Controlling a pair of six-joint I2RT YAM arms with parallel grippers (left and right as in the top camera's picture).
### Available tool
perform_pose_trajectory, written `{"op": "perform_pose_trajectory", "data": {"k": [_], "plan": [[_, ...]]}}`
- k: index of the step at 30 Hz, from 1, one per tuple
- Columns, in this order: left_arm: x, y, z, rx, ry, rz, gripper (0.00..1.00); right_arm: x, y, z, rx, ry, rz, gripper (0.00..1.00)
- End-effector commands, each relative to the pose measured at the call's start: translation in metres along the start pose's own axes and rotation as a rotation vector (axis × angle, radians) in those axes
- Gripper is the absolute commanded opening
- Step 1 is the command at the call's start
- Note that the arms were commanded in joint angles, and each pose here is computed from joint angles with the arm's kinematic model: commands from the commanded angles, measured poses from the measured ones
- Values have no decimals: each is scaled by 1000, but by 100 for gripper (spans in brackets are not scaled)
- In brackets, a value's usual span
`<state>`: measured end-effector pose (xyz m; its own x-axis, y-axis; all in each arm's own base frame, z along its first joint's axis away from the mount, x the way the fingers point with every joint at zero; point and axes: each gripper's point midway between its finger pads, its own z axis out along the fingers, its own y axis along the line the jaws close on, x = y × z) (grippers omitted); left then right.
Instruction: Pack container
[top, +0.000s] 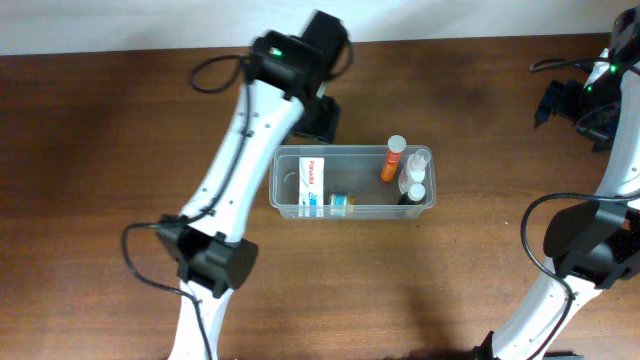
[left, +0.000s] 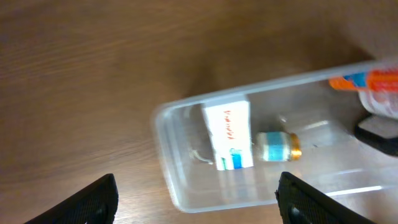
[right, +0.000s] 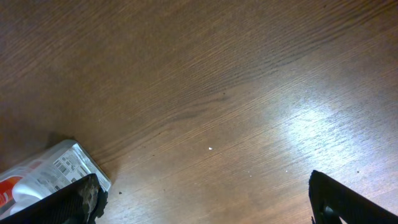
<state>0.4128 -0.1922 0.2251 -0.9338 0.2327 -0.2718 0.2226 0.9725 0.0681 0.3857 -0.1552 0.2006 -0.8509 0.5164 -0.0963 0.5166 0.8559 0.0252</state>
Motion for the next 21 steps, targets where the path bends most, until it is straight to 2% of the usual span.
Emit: {"op": "perform_pose_trajectory", "data": {"k": [1,6,14,15,16,17,21], "plan": [[-4,32,-64,0,-151,-61,83,2,1,-5,-7,-8,8,98],[21,71,-111,-10,-217,-136,84,2,1,-5,-7,-8,8,98],[116,92,-133,-35,-155,-230,84,2,1,-5,-7,-8,8,98],[126,95,-133,-42,-152,-249,87,2,1,-5,-7,-8,8,98],[134,95,-132,-41,-146,-264,95,2,1,-5,-7,-8,8,99],[143,96,-131,-42,-137,-274,99,2,1,-5,-7,-8,8,98],[165,96,-128,-38,-100,-299,99,2,1,-5,-7,-8,8,98]]}}
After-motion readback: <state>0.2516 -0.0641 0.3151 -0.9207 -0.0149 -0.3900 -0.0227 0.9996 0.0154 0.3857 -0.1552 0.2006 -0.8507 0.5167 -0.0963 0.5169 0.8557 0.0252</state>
